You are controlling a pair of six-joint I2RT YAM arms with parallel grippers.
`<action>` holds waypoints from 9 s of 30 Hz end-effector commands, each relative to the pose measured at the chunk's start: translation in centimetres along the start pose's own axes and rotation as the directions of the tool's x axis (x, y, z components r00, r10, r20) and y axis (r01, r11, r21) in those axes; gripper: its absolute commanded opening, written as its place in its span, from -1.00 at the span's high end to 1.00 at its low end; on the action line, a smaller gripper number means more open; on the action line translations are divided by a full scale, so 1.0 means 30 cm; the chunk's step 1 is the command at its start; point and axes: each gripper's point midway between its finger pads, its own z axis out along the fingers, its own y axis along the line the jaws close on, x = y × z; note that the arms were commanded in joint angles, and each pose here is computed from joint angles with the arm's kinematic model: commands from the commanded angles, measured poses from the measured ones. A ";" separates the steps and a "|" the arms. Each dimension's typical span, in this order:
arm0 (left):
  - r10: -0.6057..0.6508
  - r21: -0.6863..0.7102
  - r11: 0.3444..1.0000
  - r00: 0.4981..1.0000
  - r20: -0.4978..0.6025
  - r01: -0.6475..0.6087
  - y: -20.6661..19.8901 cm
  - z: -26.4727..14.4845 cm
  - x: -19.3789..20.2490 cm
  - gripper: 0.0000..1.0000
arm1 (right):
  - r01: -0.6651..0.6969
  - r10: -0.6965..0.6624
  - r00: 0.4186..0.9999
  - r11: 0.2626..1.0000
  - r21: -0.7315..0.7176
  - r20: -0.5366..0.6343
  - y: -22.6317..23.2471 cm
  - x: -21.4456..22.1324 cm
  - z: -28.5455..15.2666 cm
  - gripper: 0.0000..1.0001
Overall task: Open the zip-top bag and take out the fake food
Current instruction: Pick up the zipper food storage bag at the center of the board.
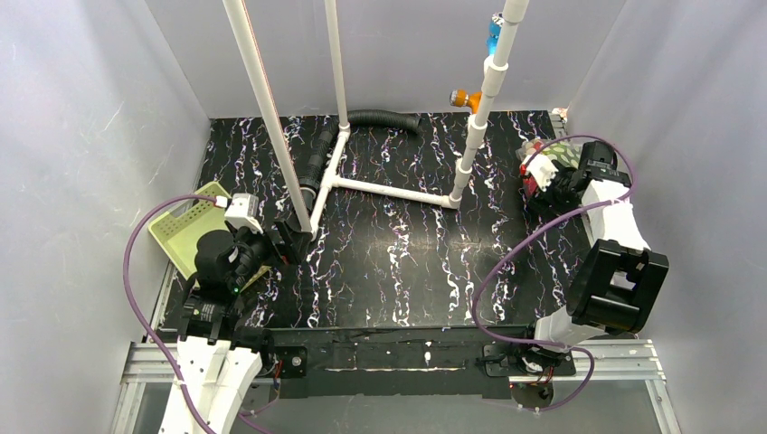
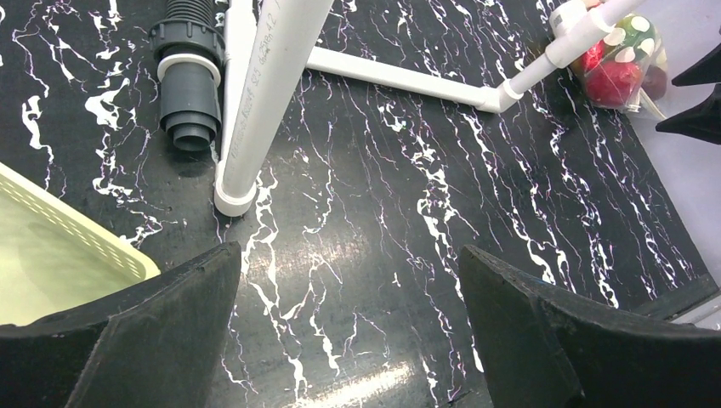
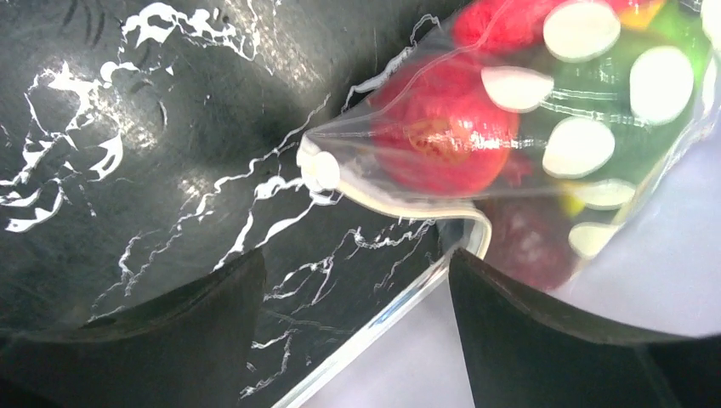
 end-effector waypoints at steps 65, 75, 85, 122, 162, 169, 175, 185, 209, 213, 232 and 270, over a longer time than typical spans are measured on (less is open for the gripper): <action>0.015 0.079 0.997 1.000 -0.023 -0.014 -0.039 0.021 0.008 -0.99 | -0.187 0.154 0.959 0.975 0.124 0.237 -0.031 -0.227 0.059 -0.44; 0.013 0.088 0.996 1.000 -0.026 -0.010 -0.044 0.022 0.009 -0.99 | -0.633 0.588 0.764 0.608 0.479 0.264 -0.166 -0.134 0.097 -0.58; 0.015 0.087 0.996 1.000 -0.022 -0.013 -0.044 0.020 0.008 -0.99 | -0.734 0.745 0.637 0.510 0.448 0.195 -0.150 -0.087 0.210 -0.76; 0.159 0.645 0.756 0.987 -0.015 -0.112 -0.408 -0.075 0.128 -0.92 | -0.800 0.802 0.567 0.590 -0.107 0.188 0.291 -0.260 -0.076 0.97; 0.780 0.340 0.188 0.350 0.519 -0.921 -0.891 0.201 0.560 -0.97 | 0.150 0.151 0.950 0.548 -0.823 0.274 1.041 -0.493 -0.454 0.97; 0.774 0.308 0.260 0.388 0.500 -0.915 -0.876 0.283 0.524 -0.96 | 0.171 0.134 0.955 0.486 -0.857 0.266 1.052 -0.494 -0.468 0.97; 0.797 0.328 0.313 0.435 0.419 -0.891 -0.827 0.351 0.557 -0.54 | 0.174 0.128 0.954 0.494 -0.852 0.270 1.047 -0.495 -0.471 0.33; 0.706 0.382 0.469 0.598 0.379 -0.796 -0.781 0.336 0.573 0.53 | 0.195 0.071 0.955 0.585 -0.787 0.289 1.029 -0.445 -0.456 -0.31; 0.392 0.561 0.737 0.915 0.100 -0.377 -0.846 0.253 0.477 0.93 | 0.435 -0.140 0.843 0.745 -0.506 0.519 0.964 -0.420 -0.332 0.19; 0.358 0.556 0.762 0.931 0.066 -0.333 -0.839 0.256 0.469 1.00 | 0.410 -0.116 0.851 0.756 -0.511 0.512 0.963 -0.420 -0.341 0.79; 0.228 0.691 0.691 0.971 0.070 -0.212 -0.805 0.160 0.427 -0.08 | 0.332 -0.001 0.845 0.785 -0.524 0.534 0.877 -0.521 -0.488 0.97; 0.301 0.654 0.514 0.831 0.468 -0.554 -0.824 0.108 0.231 -0.45 | 0.311 0.006 0.863 0.781 -0.541 0.505 0.812 -0.599 -0.470 0.97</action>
